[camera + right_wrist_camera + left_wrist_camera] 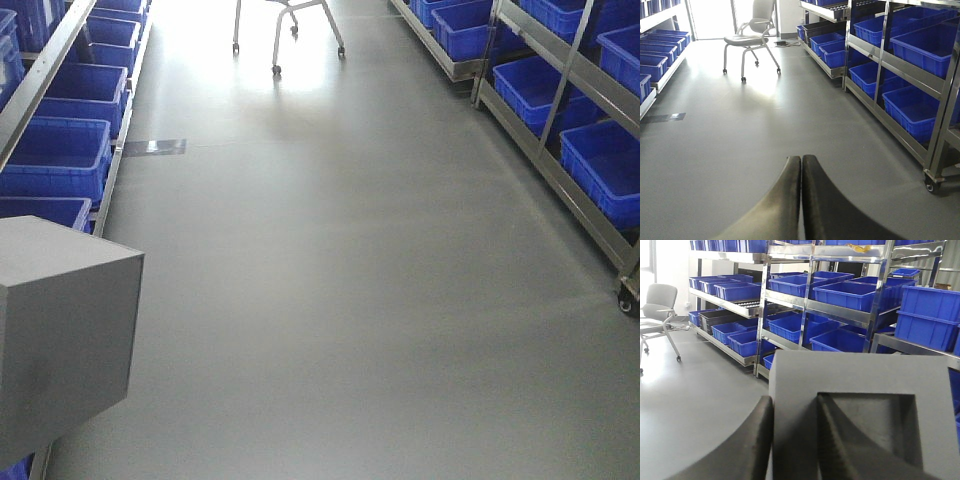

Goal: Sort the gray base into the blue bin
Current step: 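Drive the base down the aisle between blue bin shelves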

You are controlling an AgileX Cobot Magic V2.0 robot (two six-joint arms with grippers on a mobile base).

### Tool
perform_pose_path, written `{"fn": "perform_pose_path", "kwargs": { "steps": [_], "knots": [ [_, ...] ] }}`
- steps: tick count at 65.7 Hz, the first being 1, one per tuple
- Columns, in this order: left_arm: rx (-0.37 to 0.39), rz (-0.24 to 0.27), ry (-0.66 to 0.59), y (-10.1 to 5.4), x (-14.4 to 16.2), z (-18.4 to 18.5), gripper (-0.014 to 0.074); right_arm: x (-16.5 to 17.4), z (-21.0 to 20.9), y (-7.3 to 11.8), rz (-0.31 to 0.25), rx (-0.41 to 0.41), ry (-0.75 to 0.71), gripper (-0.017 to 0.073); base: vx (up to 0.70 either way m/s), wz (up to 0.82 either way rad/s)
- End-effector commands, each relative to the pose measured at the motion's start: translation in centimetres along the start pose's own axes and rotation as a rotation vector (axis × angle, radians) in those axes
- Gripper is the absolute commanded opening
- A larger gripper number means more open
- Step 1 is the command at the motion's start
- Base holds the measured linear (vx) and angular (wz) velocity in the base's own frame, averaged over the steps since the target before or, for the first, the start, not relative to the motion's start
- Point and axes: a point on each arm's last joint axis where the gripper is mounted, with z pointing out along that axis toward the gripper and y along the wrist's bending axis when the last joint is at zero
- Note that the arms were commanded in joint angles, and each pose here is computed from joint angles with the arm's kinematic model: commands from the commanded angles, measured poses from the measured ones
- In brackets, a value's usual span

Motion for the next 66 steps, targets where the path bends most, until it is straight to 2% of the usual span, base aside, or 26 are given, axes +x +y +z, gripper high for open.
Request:
{"fn": "perform_pose_path", "kwargs": {
  "steps": [1,66],
  "knots": [
    [0.004,-0.023,-0.125,-0.16,-1.78,-0.14,0.0004,-0.63,0.01,0.00,-0.018,0.001,-0.071,-0.0005,0.33,-0.04],
    [0.004,-0.023,-0.125,-0.16,-1.78,-0.14,0.0004,-0.63,0.01,0.00,-0.018,0.001,-0.071,-0.0005,0.40,-0.02]
  ]
}}
